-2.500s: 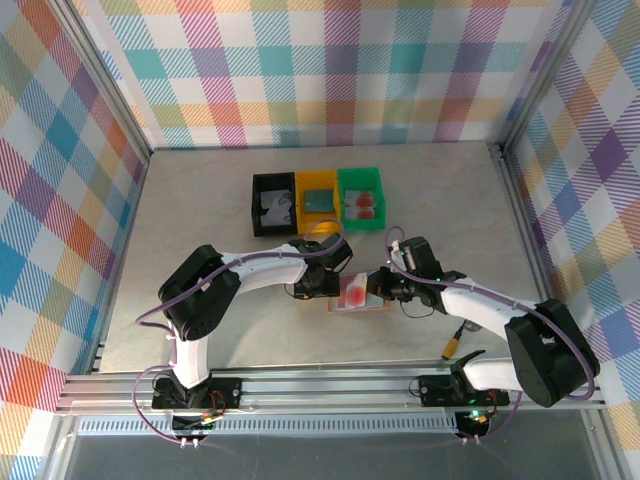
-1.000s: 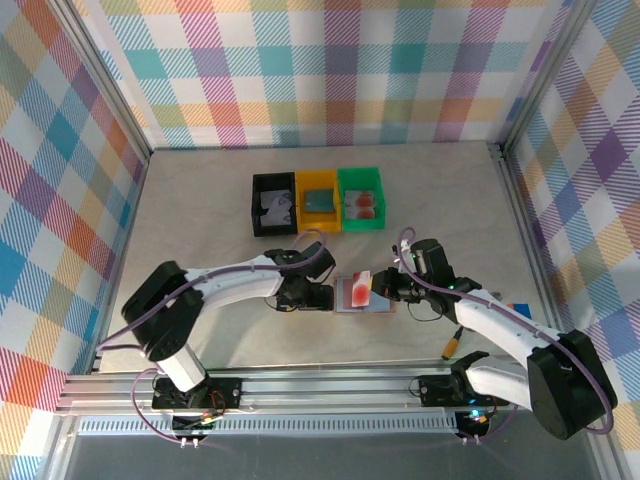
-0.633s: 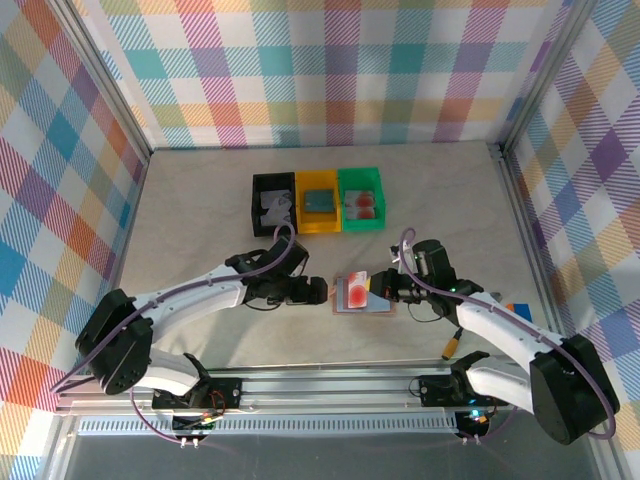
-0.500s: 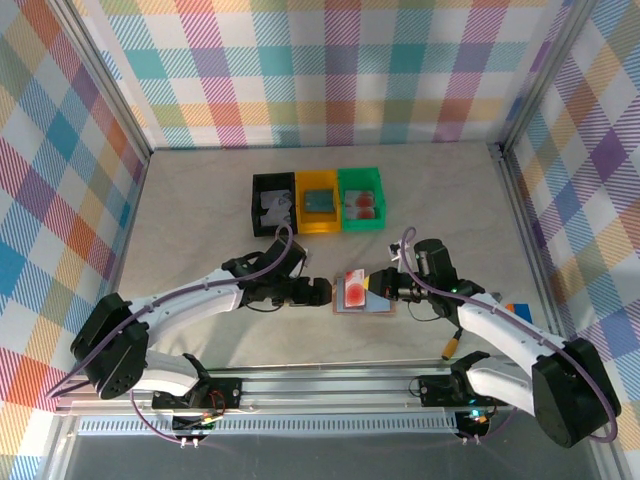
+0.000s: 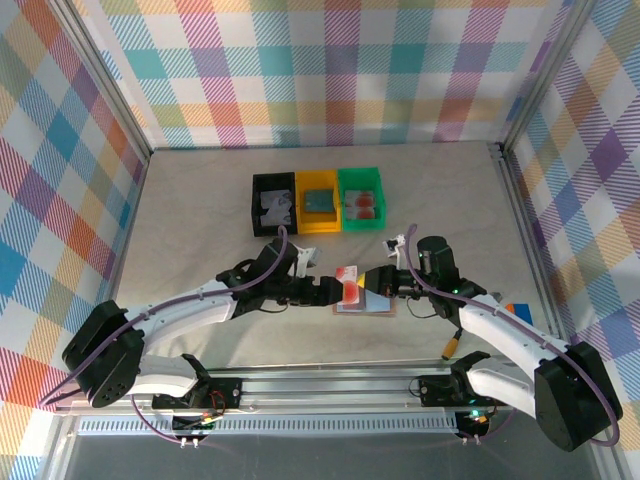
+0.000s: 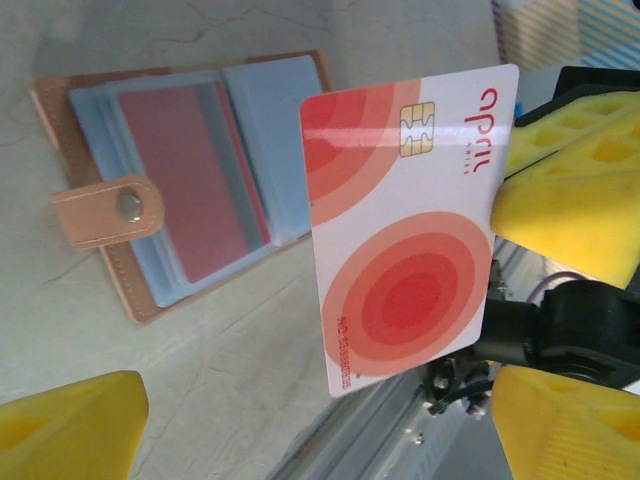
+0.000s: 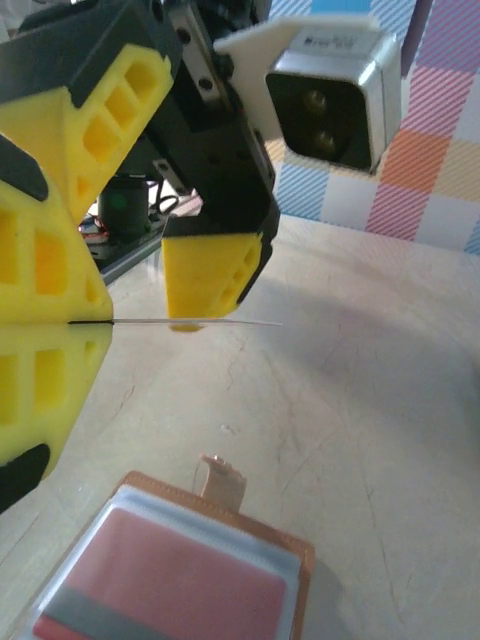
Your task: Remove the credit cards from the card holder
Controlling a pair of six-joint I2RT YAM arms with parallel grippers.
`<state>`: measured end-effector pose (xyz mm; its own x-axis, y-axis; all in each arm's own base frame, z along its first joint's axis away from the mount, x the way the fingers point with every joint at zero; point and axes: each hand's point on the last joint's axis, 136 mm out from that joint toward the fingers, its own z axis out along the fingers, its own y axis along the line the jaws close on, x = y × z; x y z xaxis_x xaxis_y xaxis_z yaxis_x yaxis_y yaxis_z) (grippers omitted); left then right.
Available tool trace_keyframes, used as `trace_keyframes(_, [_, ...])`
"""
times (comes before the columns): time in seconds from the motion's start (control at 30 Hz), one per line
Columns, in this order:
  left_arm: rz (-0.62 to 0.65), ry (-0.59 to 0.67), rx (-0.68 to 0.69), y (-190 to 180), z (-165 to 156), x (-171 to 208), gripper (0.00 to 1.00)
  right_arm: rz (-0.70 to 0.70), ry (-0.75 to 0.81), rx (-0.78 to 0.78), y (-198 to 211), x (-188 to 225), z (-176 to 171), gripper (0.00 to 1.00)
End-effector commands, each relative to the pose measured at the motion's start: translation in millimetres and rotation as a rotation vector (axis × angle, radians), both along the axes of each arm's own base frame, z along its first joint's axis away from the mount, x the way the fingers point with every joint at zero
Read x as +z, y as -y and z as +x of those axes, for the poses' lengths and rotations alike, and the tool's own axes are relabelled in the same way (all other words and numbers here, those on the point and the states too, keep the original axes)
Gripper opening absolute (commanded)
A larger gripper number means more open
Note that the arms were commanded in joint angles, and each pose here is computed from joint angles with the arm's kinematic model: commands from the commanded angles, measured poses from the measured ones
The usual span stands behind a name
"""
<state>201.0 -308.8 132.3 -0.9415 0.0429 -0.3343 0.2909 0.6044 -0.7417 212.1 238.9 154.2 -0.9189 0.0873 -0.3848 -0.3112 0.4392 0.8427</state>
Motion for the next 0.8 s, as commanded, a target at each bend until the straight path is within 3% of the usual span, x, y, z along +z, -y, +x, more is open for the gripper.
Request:
trace_keyframes(0.0, [-0.15,0.04,-0.021,11.3,1.0,30.6,0.89,0.065,0.032,0.05,-5.6,16.6,-4.3,0.0])
trace_keyframes(0.57, [-0.365,0.037,-0.013,22.4,-1.5,49.9,0.82,0.119,0.048,0.114,-15.2,29.3,-10.9,0.0])
trace_keyframes(0.77, [-0.4,0.05,-0.016,23.3,-1.6,59.8,0.73,0.121,0.047,0.123,-16.9,29.5,-12.6,0.0])
